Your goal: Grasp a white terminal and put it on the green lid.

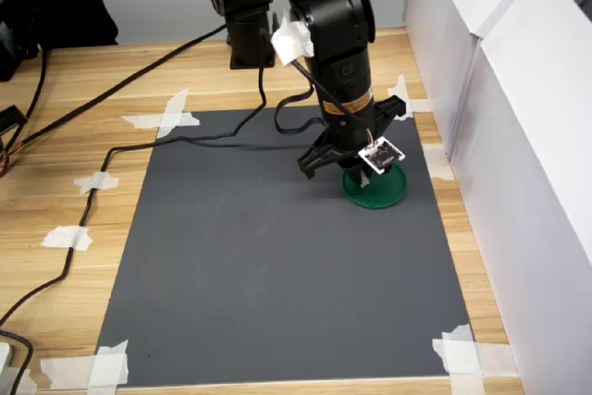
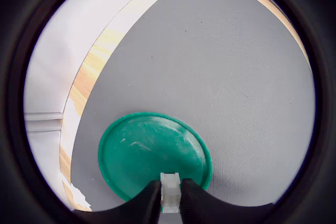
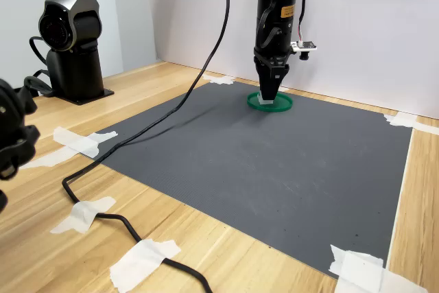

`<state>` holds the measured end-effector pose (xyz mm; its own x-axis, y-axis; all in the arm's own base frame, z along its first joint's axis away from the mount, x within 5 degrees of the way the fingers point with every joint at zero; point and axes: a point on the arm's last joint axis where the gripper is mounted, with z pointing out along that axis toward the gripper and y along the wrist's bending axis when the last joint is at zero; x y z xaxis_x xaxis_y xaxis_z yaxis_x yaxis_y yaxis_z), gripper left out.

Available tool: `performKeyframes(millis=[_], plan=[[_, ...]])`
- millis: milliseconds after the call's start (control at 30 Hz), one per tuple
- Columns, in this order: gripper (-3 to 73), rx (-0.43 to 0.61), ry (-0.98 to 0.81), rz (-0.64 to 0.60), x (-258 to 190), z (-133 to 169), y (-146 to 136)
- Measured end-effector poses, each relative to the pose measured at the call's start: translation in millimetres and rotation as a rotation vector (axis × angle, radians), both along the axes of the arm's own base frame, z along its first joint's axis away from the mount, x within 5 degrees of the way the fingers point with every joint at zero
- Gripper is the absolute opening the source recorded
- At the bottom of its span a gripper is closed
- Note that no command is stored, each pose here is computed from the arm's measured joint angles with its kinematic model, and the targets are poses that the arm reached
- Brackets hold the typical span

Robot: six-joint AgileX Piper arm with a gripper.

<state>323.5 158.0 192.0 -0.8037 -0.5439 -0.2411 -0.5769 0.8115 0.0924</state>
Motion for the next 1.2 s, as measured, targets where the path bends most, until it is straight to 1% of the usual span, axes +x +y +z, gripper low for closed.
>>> performKeyframes(millis=[233,333,433,633,700,767,833,933,1067,1133,1200], plan=[[34.4,0.004,-0.013,-0.002,1.0,0.6,0.3],[40.0,0.013,-0.032,-0.003,0.1,7.1,-0.1],[42.7,0.038,-0.063,-0.008,-3.1,21.1,-0.7],[42.9,0.119,-0.173,-0.024,-15.8,64.1,-4.3],[40.7,0.146,-0.235,-0.032,-23.1,80.5,-9.1],[35.8,0.167,-0.290,-0.058,-30.6,90.9,-19.2],[28.5,0.183,-0.352,-0.111,-39.2,98.9,-38.0],[16.7,0.179,-0.459,-0.216,-52.7,105.4,-74.8],[3.3,0.137,-0.631,-0.334,-85.3,106.5,-119.5],[0.2,0.114,-0.706,-0.373,-103.9,102.9,-134.3],[-0.8,0.100,-0.773,-0.409,-126.7,95.3,-145.0]])
